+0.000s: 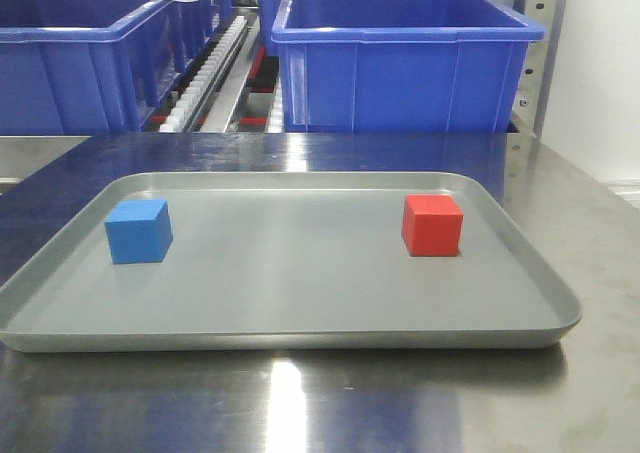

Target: Sort and place red and blue blocks on shelf

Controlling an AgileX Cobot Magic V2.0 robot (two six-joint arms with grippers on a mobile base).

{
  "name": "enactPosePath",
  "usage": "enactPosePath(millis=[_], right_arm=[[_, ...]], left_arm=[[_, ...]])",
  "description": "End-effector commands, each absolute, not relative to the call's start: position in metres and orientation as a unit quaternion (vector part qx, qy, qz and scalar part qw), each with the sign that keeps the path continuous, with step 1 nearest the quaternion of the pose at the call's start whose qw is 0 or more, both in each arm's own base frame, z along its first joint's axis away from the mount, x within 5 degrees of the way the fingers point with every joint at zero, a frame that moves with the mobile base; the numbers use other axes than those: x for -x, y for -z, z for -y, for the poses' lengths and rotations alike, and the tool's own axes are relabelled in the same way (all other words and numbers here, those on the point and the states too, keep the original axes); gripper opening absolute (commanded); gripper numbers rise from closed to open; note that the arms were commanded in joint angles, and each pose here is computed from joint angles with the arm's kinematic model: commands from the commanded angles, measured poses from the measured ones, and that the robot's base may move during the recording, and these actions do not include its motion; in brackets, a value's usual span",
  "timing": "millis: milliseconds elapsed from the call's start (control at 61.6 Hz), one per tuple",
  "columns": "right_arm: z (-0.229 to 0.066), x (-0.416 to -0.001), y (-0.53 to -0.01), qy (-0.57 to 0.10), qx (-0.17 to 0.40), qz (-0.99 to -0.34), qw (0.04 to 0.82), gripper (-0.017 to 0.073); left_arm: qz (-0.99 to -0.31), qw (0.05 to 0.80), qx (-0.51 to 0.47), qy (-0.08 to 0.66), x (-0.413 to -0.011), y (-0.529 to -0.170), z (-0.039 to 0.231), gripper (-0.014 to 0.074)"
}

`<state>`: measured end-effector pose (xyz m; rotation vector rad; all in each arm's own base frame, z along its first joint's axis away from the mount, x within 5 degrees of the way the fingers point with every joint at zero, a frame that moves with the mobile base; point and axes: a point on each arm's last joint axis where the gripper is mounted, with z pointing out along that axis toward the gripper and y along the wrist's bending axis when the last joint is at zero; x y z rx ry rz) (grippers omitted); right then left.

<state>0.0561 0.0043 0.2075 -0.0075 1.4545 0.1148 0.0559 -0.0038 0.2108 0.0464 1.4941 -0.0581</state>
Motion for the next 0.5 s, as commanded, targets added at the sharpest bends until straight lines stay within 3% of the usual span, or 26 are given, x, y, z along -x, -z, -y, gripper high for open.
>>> enactPosePath(millis=[0,487], right_arm=[[-0.0038,-0.0512,-0.2254,-0.055,0.002,-0.611,0.790,0.0056],[-0.0038,-0.0509,-0.2268,-0.055,0.002,-0.610,0.791,0.0056]], left_arm=[[-0.652,0.758,-0.015,0.027,-0.0551,-0.2098,0.0028,0.0124],[-0.652,0.758,-0.015,0.027,-0.0551,-0.2098,0.0028,0.0124]])
